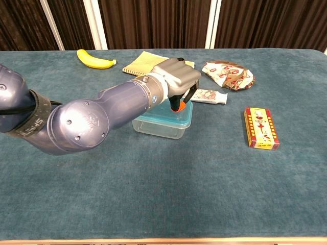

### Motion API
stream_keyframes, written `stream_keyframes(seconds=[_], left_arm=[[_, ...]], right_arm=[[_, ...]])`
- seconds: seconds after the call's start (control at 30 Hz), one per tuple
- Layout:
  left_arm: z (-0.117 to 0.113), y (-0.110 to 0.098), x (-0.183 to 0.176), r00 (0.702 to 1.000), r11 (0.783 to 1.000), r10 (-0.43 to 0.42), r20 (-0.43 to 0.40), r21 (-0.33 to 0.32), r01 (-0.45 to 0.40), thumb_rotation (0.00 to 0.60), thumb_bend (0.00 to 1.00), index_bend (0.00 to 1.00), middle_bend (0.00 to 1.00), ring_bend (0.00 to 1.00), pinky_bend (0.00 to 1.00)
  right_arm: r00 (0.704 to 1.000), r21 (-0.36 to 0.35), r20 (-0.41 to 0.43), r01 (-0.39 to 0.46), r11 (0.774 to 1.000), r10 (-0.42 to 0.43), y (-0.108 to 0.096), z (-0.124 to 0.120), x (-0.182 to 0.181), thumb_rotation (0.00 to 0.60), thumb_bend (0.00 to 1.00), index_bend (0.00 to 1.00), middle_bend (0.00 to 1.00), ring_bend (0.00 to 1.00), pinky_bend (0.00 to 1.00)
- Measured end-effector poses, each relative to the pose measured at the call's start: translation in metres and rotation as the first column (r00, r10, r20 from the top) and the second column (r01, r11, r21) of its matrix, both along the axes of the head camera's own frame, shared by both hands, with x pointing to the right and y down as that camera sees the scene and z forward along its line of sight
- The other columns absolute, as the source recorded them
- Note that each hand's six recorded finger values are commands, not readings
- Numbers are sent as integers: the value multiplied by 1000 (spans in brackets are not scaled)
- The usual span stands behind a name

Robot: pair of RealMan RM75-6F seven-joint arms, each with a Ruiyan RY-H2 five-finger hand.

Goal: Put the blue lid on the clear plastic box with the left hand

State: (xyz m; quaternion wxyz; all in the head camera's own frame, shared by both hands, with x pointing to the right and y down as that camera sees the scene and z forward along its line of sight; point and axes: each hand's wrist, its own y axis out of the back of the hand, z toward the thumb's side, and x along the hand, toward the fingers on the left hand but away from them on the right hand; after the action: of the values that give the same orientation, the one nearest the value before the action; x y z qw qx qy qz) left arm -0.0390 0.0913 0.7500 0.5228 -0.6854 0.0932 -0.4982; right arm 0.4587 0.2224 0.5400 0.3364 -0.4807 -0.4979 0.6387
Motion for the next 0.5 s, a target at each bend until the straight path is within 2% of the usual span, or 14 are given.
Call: stream_keyframes(seconds=[0.17, 0.5], left_arm=[[-9, -1, 3, 1000, 1000, -2, -24, 17, 3, 600, 488, 678, 530, 135, 30], [-49, -8, 4, 992, 998, -17, -121, 53, 24, 600, 488, 678, 530, 135, 30]], right_arm=[[1000, 2, 0, 2, 1000, -2, 0, 0, 0, 600, 296, 116, 29, 9, 0], [1000, 6, -1, 8, 1000, -8, 0, -1, -2, 600, 297, 116, 29, 9, 0]])
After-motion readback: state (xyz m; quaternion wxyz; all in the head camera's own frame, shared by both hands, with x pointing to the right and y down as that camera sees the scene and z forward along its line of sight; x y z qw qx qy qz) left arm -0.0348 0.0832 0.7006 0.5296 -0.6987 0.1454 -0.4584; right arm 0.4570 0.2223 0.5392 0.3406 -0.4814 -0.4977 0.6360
